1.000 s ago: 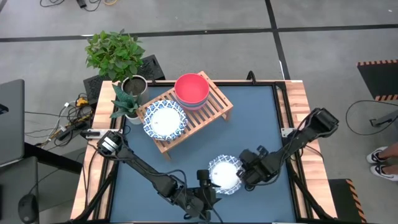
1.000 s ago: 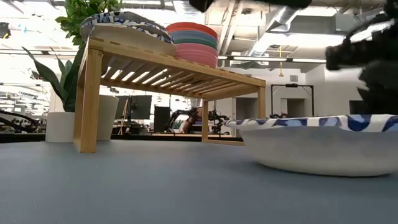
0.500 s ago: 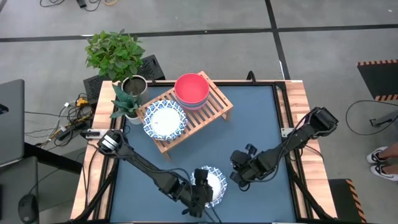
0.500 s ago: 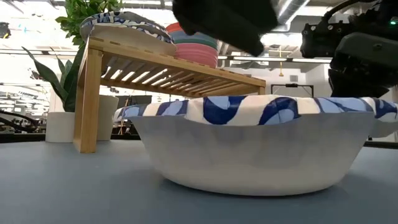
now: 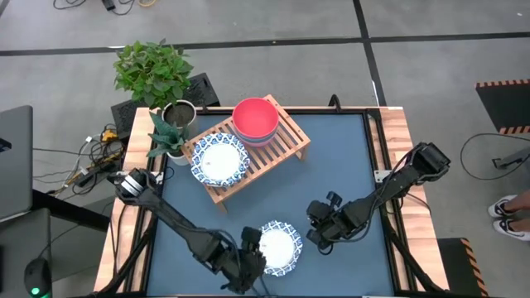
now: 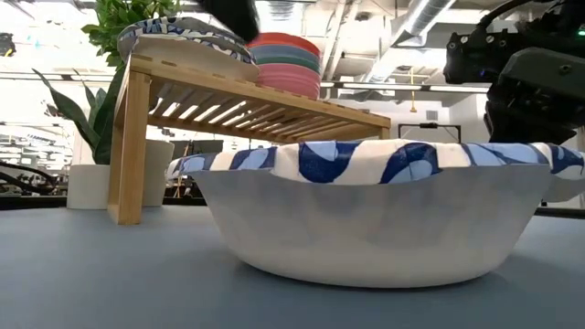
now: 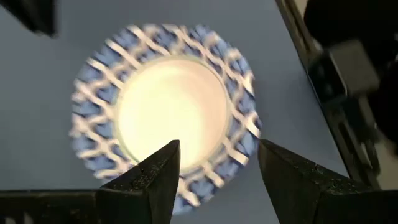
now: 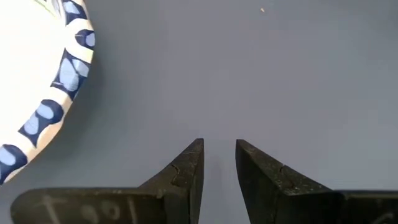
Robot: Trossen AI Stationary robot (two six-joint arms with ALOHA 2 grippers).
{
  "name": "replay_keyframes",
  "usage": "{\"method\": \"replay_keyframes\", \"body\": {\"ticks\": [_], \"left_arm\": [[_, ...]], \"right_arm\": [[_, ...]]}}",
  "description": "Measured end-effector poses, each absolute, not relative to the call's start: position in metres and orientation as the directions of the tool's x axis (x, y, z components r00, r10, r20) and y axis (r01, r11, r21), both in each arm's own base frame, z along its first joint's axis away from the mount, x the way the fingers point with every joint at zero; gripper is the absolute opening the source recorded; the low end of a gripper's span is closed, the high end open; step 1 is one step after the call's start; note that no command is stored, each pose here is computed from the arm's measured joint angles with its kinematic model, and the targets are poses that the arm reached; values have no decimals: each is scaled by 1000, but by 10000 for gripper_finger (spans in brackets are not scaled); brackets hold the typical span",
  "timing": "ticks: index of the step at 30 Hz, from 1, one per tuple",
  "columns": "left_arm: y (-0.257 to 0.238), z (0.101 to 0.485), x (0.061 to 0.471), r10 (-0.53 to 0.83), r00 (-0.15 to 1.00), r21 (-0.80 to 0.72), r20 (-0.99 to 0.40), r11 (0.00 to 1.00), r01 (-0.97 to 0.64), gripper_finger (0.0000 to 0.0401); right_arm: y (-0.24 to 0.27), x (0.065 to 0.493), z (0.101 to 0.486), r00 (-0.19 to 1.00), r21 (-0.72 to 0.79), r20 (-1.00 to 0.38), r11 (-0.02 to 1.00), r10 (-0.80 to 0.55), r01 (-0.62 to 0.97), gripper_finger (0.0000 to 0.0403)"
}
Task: Place and stack bowls onto a shelf
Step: Stack the white patterned bowl on top of the other white patterned bowls on the shelf
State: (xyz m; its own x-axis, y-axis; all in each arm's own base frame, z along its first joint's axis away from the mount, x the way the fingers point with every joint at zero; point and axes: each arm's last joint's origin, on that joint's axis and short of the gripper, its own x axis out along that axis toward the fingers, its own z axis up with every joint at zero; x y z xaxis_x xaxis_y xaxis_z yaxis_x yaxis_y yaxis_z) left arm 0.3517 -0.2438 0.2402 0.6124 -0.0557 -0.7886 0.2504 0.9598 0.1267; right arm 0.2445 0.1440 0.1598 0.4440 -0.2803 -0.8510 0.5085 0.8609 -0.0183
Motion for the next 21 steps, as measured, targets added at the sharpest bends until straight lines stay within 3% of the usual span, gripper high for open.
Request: {"method": "replay_keyframes", "body": {"ticks": [6, 21], "left_arm": [[-261, 203, 356, -25, 578, 156, -816, 952, 261, 200], [-256, 162, 367, 9, 487, 181, -873, 934, 307, 182]], "right_arm": [[148, 242, 160, 446, -23, -852, 871, -274, 491, 118], [149, 241, 160, 446, -25, -853, 875, -271, 484, 118]]}}
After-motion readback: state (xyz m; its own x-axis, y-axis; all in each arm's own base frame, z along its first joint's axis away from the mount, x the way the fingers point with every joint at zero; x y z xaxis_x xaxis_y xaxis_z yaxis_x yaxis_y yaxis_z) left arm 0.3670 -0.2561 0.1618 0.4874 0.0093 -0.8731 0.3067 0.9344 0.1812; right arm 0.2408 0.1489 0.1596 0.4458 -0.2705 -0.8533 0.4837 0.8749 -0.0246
